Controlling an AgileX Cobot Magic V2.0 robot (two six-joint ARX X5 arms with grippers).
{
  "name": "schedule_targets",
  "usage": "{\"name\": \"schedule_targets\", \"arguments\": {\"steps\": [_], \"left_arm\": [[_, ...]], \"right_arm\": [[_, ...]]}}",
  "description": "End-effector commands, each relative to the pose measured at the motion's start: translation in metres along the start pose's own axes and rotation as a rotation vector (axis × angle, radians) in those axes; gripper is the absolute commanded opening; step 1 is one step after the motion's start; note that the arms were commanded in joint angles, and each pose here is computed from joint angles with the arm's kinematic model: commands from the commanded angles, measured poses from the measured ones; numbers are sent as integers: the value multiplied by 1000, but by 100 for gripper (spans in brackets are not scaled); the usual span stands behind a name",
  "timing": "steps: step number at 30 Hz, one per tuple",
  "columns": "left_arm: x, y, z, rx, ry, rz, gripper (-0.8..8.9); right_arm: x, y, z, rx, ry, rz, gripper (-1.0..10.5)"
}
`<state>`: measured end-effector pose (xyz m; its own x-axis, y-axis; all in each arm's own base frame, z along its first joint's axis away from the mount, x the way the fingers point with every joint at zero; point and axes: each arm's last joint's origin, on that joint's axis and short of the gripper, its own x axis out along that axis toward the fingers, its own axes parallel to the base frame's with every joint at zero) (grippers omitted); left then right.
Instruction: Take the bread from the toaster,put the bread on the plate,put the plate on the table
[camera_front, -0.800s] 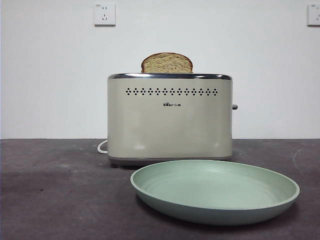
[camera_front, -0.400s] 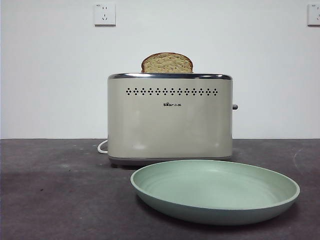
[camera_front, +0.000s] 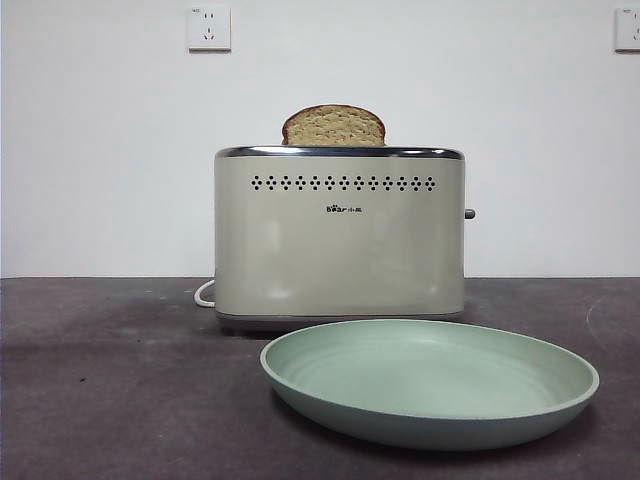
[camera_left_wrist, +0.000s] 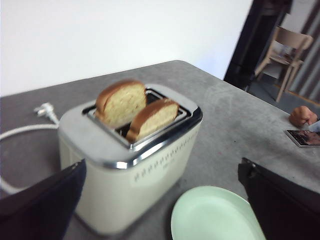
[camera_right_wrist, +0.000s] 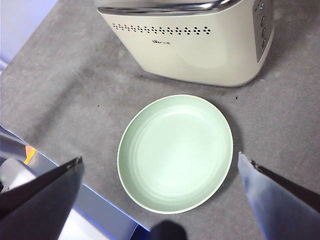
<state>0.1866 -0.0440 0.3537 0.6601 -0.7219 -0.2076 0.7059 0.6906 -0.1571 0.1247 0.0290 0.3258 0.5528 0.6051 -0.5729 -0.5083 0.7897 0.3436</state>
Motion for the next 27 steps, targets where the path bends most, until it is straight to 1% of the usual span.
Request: {"name": "schedule_targets", "arguments": {"steps": [1,8,12,15,18,23,27], "left_arm": [[23,8,10,40,7,-21,575],[93,25,27,121,84,-69,575],[130,29,27,175,80,-114,566],[152,29,23,203,79,-129,566],[169,26,15,257,92,-142,566],[191,20,-2,327,147,-116,565],[202,15,-11,349,176,-104,561]], "right_arm": [[1,0,1,1,0,0,653],[6,-3,3,13,19,-2,653],[7,-5,3,19,28,-1,653],[8,-5,3,21,31,-1,653],[8,-5,3,21,31,-1,653],[8,-5,3,23,35,-1,653],[8,-5,3,24,35,-1,653]]}}
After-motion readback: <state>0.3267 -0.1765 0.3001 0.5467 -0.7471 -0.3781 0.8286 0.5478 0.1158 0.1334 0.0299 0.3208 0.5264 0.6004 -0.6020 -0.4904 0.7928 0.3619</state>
